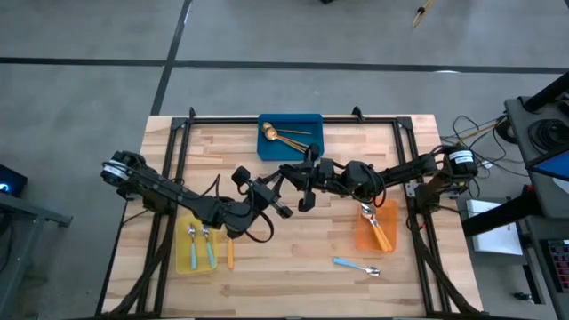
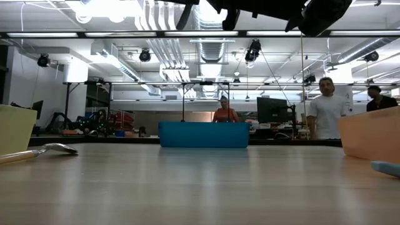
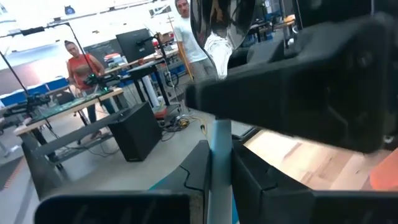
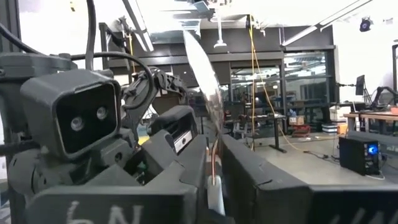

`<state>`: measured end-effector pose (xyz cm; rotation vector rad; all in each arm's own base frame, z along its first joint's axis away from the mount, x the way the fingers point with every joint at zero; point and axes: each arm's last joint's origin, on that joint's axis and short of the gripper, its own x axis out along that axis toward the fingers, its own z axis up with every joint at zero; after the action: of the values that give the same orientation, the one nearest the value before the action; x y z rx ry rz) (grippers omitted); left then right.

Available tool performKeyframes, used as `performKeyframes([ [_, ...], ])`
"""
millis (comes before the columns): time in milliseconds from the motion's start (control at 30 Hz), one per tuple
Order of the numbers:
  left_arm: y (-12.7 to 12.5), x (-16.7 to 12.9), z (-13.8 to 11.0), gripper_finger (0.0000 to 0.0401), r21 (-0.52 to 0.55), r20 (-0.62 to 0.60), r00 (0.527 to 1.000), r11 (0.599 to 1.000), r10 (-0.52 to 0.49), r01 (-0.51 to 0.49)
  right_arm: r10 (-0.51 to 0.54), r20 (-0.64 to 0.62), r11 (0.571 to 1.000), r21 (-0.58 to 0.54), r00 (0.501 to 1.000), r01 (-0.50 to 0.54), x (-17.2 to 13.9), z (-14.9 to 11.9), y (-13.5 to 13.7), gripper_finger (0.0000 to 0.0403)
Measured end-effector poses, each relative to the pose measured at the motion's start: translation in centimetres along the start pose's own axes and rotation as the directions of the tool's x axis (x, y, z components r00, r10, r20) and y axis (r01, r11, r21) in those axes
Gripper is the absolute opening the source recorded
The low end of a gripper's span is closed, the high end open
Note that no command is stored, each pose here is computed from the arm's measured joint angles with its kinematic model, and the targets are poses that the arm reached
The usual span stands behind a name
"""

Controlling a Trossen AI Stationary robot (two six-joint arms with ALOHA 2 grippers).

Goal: Sort silverware by color (type)
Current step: Put the blue spoon into the yellow bin

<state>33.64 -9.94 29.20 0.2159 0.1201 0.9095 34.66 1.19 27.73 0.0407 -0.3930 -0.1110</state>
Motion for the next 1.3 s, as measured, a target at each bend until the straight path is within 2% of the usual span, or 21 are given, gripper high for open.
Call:
performKeyframes([
  [133,0.3,-0.5,0.5,0.0023,-0.043,0.007,1.000,0.999,-0.010,0.010,-0.020,-0.011,1.000,-0.003,1.000,0.019,0.0,-0.1,-0.1,0.0076],
  [333,1.0,-2.0,0.8,0.0023,-0.050,-0.011,1.000,0.998,-0.028,0.027,-0.058,-0.065,0.997,-0.060,0.996,0.054,-0.2,0.3,-0.2,0.0117],
  [433,2.2,-3.0,0.9,0.0023,-0.095,-0.041,0.998,0.994,-0.056,0.052,-0.096,-0.093,0.993,-0.073,0.991,0.089,-0.3,0.9,-0.5,0.0129],
  [533,4.0,-3.8,0.5,0.0023,-0.145,-0.104,0.989,0.985,-0.107,0.092,-0.091,-0.118,0.992,-0.095,0.989,0.080,-0.5,1.4,-0.4,0.0135],
  [633,6.5,-4.4,0.1,0.0023,-0.257,-0.199,0.962,0.957,-0.187,0.132,-0.082,-0.148,0.992,-0.106,0.986,0.066,-0.7,1.8,-0.4,0.0136],
  [767,9.2,-5.2,-0.6,0.0023,-0.410,-0.353,0.890,0.903,-0.288,0.130,-0.091,-0.162,0.990,-0.120,0.983,0.072,-0.9,2.3,-0.5,0.0137],
  [867,11.1,-5.8,-0.8,0.0023,-0.539,-0.455,0.818,0.840,-0.354,0.063,-0.099,-0.174,0.988,-0.136,0.980,0.076,-1.0,2.2,-0.5,0.0137],
  [933,11.8,-6.3,-1.2,0.0023,-0.606,-0.547,0.726,0.796,-0.416,0.000,-0.117,-0.179,0.984,-0.152,0.977,0.090,-1.0,2.2,-0.6,0.0137],
  [1033,12.0,-7.3,-1.9,0.0023,-0.650,-0.663,0.569,0.751,-0.486,-0.115,-0.186,-0.187,0.969,-0.195,0.965,0.149,-1.1,2.1,-0.8,0.0137],
  [1133,11.7,-8.4,-2.6,0.0023,-0.629,-0.749,0.433,0.744,-0.501,-0.227,-0.235,-0.198,0.956,-0.222,0.952,0.190,-1.1,2.0,-0.9,0.0137],
  [1233,11.0,-9.8,-3.4,0.0023,-0.580,-0.807,0.331,0.760,-0.488,-0.293,-0.246,-0.202,0.953,-0.227,0.948,0.199,-1.1,1.9,-1.0,0.0137],
  [1300,10.5,-10.9,-3.8,0.0023,-0.548,-0.834,0.283,0.769,-0.473,-0.329,-0.246,-0.202,0.953,-0.227,0.948,0.199,-1.1,2.0,-1.0,0.0137],
])
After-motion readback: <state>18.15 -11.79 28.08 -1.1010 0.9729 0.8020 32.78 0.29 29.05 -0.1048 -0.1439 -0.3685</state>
